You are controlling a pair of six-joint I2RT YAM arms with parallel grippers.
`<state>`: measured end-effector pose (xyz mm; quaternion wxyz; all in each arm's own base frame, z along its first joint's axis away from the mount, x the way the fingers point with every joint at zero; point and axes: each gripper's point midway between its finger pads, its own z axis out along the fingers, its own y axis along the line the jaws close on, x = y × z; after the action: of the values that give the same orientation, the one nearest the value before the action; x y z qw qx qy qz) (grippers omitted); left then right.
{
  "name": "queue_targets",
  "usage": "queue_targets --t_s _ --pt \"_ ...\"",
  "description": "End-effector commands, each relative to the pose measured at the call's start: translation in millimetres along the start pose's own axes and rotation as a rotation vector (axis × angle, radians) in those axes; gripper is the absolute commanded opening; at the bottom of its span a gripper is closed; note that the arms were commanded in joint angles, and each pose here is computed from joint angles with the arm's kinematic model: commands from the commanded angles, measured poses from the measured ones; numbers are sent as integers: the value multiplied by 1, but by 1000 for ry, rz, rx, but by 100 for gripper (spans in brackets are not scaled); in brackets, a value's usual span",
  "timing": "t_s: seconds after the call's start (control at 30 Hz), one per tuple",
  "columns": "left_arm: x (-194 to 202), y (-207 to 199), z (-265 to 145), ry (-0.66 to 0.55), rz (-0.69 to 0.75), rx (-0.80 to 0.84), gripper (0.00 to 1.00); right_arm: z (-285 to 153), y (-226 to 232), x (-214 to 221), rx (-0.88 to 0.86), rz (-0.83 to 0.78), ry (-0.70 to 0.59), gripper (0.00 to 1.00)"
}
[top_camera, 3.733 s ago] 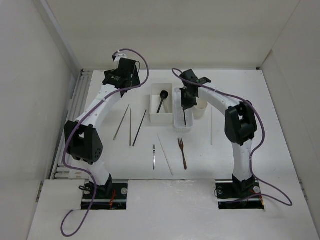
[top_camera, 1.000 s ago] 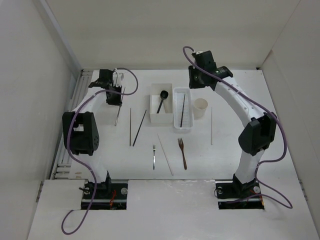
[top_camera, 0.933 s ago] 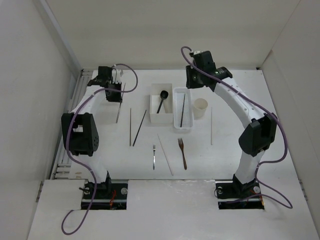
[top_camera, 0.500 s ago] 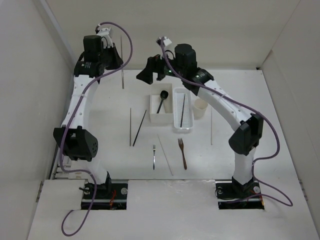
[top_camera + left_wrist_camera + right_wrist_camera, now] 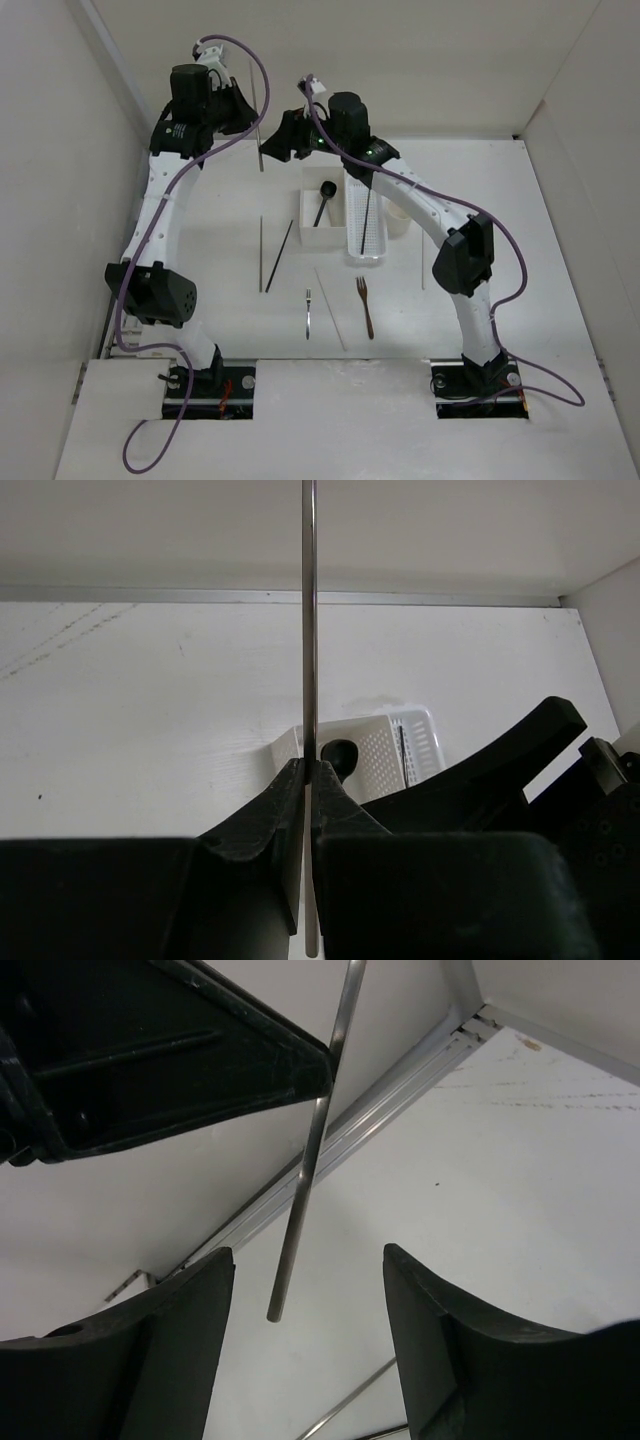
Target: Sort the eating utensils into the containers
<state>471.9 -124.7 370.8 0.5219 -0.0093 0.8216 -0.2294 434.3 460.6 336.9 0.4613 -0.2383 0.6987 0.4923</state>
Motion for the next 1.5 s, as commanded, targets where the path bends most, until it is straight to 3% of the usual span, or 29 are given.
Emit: queue_targets --t_s 0.0,0.2,0.33,0.43,0.47,0.6,0.63,0.67,0.7,0.73,0.87,1.03,1.2,1.47 --pt "-21 -18 -15 -65 4 33 0 -1 21 -35 -60 -36 -98 66" --pt "-14 -24 -12 -52 8 38 0 9 13 -18 -70 22 -61 60" --pt "-9 -27 -10 -40 -1 43 0 11 9 -16 -62 32 -65 44" --pt "-5 -26 -11 -31 -12 40 0 12 8 -17 -54 32 -70 16" --pt "-1 -26 -9 -20 -14 46 0 12 8 -17 -54 32 -70 0" --pt "9 -27 -7 13 -6 70 0 6 5 -20 -14 37 -86 0" --pt "9 -27 -7 13 -6 70 12 -1 9 -29 -3 32 -104 0" --pt "11 -25 -7 18 -8 58 37 -4 4 -32 38 36 -122 0" --pt "10 -22 -6 13 -8 45 80 -6 -5 -20 76 53 -103 0" --pt "7 -22 -10 1 -6 37 99 -21 -4 -31 108 53 -124 0" --pt "2 -13 -11 -17 28 -11 99 -75 -57 -19 404 96 -97 0" --pt "5 16 -10 -17 1 -120 99 -156 -119 41 795 80 91 0" --pt "19 32 -10 18 -23 -160 99 -202 -139 105 886 157 245 0" --pt "35 38 -8 53 -39 -173 99 -203 -172 173 946 252 428 0"
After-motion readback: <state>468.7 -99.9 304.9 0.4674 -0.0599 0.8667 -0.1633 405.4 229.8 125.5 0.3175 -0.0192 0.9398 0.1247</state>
